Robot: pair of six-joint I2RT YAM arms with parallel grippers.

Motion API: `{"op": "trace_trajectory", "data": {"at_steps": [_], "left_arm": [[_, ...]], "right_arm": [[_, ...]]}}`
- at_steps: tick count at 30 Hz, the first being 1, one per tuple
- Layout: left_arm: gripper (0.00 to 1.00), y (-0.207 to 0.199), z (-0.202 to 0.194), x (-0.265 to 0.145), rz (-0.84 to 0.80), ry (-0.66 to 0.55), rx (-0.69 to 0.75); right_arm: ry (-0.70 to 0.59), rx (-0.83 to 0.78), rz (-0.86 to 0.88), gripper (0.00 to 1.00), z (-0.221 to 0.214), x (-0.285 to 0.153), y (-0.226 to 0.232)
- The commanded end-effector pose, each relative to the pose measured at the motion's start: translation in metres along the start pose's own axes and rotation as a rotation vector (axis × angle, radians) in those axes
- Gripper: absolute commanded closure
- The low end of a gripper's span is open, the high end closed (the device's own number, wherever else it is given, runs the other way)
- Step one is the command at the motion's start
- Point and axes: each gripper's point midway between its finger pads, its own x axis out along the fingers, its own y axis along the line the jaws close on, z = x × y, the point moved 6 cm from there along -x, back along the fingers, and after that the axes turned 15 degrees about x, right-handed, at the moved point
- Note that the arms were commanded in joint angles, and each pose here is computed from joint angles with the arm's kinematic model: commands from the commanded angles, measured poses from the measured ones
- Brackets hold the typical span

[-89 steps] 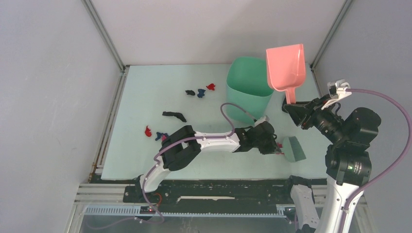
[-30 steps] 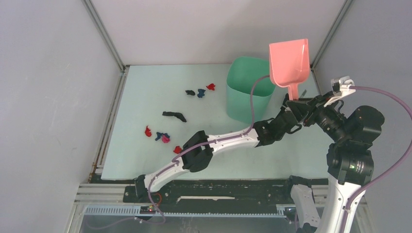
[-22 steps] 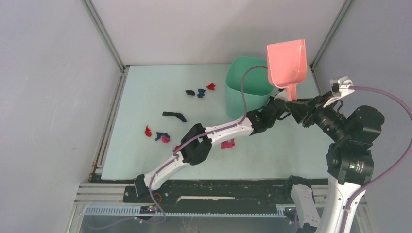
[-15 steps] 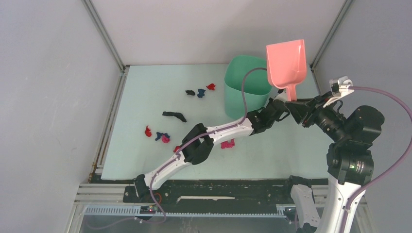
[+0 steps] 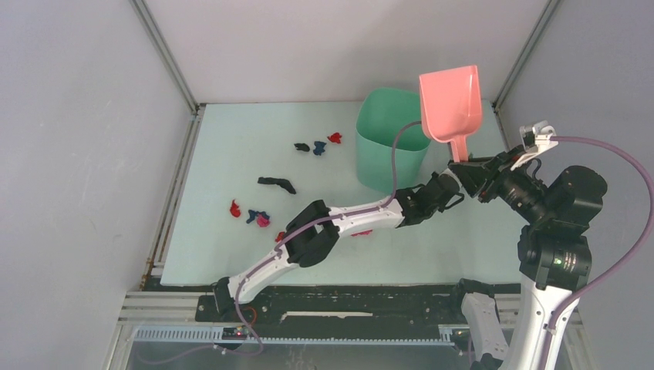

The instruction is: Sweep away the paper scraps from the table

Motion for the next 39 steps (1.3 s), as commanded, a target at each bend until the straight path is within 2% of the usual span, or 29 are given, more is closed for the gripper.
{"op": "trace_trajectory", "data": {"at_steps": [1,3,9,14,21,26,31,39], "left_arm": [[1.00,-0.001,0.070,-0.077,-0.049,-0.070,-0.015],[1.00,-0.001,0.069,-0.096,-0.047,-0.049,-0.004],[1.00,0.011,0.087,-0.138,-0.025,-0.086,-0.016],[1.00,0.010,0.105,-0.154,-0.058,-0.172,-0.041],[1.00,-0.010,0.134,-0.117,-0.020,-0.304,-0.215],[1.00,-0.031,0.124,-0.070,0.035,-0.298,-0.266],[1.00,-0.015,0.123,-0.061,0.066,-0.268,-0.318],[1.00,-0.006,0.075,-0.029,-0.136,-0.075,-0.533]], "right_arm": [[-0.013,-0.024,0.031,1.00,0.003,-0.001,0.006],[-0.011,-0.029,0.031,1.00,0.003,-0.002,0.007],[-0.020,-0.033,0.053,1.00,0.008,-0.005,0.015],[-0.054,-0.067,0.042,1.00,0.020,-0.011,0.025],[-0.101,-0.058,0.001,1.00,0.029,-0.012,0.022],[-0.095,-0.049,0.004,1.00,0.028,-0.013,0.023],[-0.088,-0.047,0.004,1.00,0.025,-0.014,0.023],[-0.086,-0.031,0.002,1.00,0.022,-0.014,0.021]]}}
